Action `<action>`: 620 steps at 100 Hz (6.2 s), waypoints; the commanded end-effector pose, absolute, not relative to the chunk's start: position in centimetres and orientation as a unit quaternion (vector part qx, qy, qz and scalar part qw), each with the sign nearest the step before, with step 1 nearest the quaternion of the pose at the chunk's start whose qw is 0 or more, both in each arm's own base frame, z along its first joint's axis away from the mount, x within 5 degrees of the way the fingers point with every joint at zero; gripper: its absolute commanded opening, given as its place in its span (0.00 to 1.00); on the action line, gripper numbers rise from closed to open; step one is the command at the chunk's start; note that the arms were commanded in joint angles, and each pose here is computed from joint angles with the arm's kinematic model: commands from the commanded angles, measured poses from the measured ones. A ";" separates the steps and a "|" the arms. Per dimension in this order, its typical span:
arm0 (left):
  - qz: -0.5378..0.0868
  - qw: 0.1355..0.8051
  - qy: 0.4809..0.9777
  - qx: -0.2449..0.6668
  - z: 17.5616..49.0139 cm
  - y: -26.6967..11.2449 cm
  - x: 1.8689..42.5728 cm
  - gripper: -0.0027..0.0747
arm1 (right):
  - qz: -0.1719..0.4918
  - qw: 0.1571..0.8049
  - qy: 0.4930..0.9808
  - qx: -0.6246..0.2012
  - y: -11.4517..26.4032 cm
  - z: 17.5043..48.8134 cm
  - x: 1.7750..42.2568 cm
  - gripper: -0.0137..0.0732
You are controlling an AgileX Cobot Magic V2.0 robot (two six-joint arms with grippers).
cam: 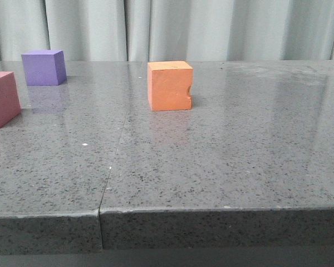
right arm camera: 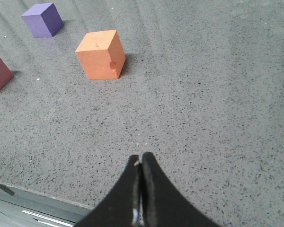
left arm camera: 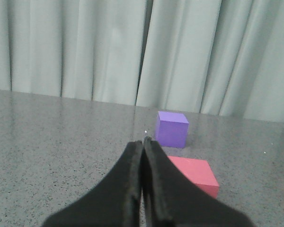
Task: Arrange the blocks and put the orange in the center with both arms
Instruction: 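Raise the right gripper away from the orange cube, then reach the left gripper down and grasp the orange cube, then lift the orange cube and carry it toward the purple cube, then lower the orange cube between the pink and purple cubes, open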
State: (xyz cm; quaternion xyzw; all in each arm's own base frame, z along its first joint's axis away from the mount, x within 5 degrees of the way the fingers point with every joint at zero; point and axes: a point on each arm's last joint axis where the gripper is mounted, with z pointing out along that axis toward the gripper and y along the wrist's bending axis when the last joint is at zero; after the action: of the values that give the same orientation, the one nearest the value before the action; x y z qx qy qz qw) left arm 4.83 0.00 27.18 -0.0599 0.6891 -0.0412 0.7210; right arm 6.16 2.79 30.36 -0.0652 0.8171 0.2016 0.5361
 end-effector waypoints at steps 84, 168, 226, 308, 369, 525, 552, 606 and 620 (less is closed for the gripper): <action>-0.059 0.525 0.846 -0.066 37.6 0.4 19.5 0.51 | 0.208 0.577 0.786 -0.070 2.6 31.3 5.9 0.08; -0.065 0.489 0.845 0.205 41.3 -7.5 29.3 0.93 | 0.208 0.577 0.786 -0.070 2.6 31.3 5.9 0.08; -0.203 0.408 0.736 0.501 39.3 -14.4 34.9 0.93 | 0.208 0.577 0.786 -0.070 2.6 31.3 5.9 0.08; -0.225 0.363 0.723 0.542 32.5 -22.6 38.4 0.93 | 0.208 0.577 0.786 -0.070 2.6 31.3 5.9 0.08; -0.218 0.339 0.733 0.548 30.3 -22.8 39.2 0.93 | 0.208 0.577 0.786 -0.070 2.6 31.3 5.9 0.08; -0.087 0.396 0.855 0.324 38.3 -15.9 38.8 0.33 | 0.208 0.577 0.786 -0.070 2.6 31.3 5.9 0.08; -0.020 0.353 0.927 0.129 38.0 -10.1 39.5 0.33 | 0.208 0.577 0.786 -0.070 2.6 31.3 5.9 0.08; 0.044 0.353 0.934 -0.027 35.1 -7.5 40.2 0.33 | 0.208 0.577 0.786 -0.070 2.6 31.3 5.9 0.08; 0.037 0.358 0.932 -0.033 34.3 -7.6 40.4 0.33 | 0.208 0.577 0.786 -0.070 2.6 31.3 5.9 0.08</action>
State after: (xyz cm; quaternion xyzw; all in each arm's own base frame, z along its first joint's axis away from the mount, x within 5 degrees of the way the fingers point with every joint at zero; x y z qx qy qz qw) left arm 41.04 -7.84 31.11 -0.0246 0.9548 0.0532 0.2913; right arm 5.76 2.57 29.83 -0.0659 0.8146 0.2017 0.5398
